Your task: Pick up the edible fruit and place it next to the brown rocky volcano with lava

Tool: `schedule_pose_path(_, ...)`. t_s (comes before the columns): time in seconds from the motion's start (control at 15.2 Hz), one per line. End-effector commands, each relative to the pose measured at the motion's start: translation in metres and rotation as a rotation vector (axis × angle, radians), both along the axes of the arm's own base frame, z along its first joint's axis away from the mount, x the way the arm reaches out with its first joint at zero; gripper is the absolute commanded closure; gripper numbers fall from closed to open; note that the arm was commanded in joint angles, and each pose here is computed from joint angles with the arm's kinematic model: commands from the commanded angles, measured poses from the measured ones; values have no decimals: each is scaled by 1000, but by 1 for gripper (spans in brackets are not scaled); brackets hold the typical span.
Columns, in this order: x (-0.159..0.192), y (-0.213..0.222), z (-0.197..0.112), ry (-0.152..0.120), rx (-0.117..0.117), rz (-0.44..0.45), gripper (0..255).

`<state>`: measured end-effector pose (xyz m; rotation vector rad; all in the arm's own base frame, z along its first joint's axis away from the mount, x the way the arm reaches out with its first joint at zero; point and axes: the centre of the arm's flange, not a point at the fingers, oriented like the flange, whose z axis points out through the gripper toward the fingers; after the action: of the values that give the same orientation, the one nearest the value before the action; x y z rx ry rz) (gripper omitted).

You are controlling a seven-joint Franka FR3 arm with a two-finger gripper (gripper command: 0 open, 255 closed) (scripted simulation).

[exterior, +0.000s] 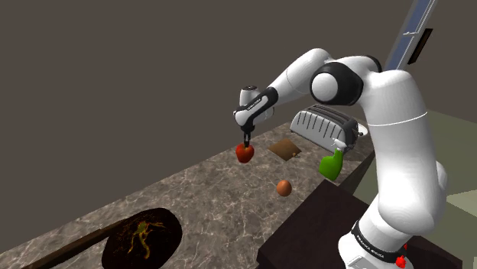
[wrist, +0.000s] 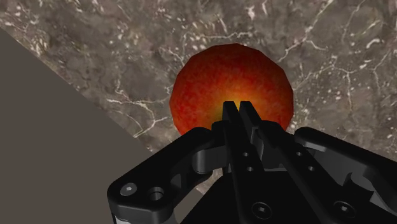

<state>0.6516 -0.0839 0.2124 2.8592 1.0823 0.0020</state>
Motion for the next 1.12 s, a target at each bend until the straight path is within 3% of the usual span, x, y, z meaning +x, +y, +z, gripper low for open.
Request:
schedule_pose_path(0.0, 0, 0, 9, 0, 0, 0, 255)
schedule_pose_path(1.06, 0, 0, 94, 0, 0, 0, 255)
